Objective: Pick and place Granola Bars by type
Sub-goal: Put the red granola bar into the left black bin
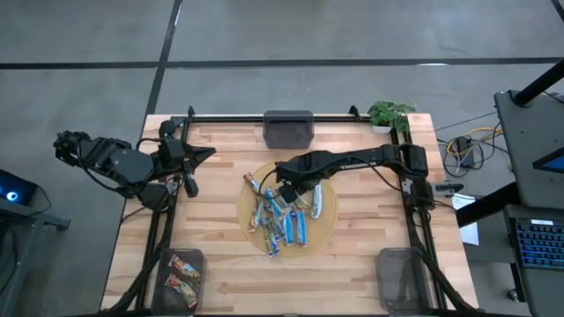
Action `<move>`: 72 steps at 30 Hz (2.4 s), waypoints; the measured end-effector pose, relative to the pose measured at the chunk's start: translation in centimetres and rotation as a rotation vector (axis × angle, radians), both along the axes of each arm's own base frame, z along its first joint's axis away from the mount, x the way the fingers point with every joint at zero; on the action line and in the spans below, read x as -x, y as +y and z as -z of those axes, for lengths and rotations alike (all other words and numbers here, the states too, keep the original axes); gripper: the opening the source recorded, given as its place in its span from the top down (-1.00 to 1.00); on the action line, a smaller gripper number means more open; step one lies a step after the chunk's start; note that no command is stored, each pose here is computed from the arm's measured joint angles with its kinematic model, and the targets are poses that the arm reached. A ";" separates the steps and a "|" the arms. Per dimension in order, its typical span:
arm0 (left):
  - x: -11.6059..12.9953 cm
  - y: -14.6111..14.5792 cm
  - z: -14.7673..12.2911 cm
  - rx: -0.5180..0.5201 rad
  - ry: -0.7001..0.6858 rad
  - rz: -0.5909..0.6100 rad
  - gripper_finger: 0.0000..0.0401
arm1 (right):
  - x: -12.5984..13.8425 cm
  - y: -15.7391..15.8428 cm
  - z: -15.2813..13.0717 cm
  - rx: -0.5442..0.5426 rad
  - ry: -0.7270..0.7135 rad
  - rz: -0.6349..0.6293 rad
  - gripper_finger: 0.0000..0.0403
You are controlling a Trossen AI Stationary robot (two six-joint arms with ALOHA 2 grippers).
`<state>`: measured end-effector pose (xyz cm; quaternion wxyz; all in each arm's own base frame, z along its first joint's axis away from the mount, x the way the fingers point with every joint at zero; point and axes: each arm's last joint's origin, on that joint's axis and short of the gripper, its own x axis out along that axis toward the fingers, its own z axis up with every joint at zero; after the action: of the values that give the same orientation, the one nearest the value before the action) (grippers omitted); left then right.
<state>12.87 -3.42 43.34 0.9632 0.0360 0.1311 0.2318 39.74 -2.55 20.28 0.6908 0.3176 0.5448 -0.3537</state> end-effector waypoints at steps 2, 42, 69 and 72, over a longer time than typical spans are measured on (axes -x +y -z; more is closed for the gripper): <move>0.1 0.0 0.0 -0.007 0.002 0.002 1.00 | 0.1 0.1 -0.8 0.004 -0.031 -0.018 0.72; 1.5 -0.2 -0.2 0.306 -0.034 0.306 0.86 | -3.7 8.6 -13.2 0.046 -1.025 -0.600 0.72; 0.1 -1.4 -2.3 0.371 -0.212 0.536 -0.11 | -3.0 9.9 -21.3 0.146 -1.264 -0.816 0.72; -0.2 -1.6 -2.7 0.332 -0.250 0.550 -0.11 | -3.0 10.0 -21.5 0.148 -1.269 -0.819 0.74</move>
<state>13.11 -5.03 46.05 0.9910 -0.1161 0.0334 -0.0586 42.73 7.42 41.74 0.9674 0.1854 0.0919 0.1458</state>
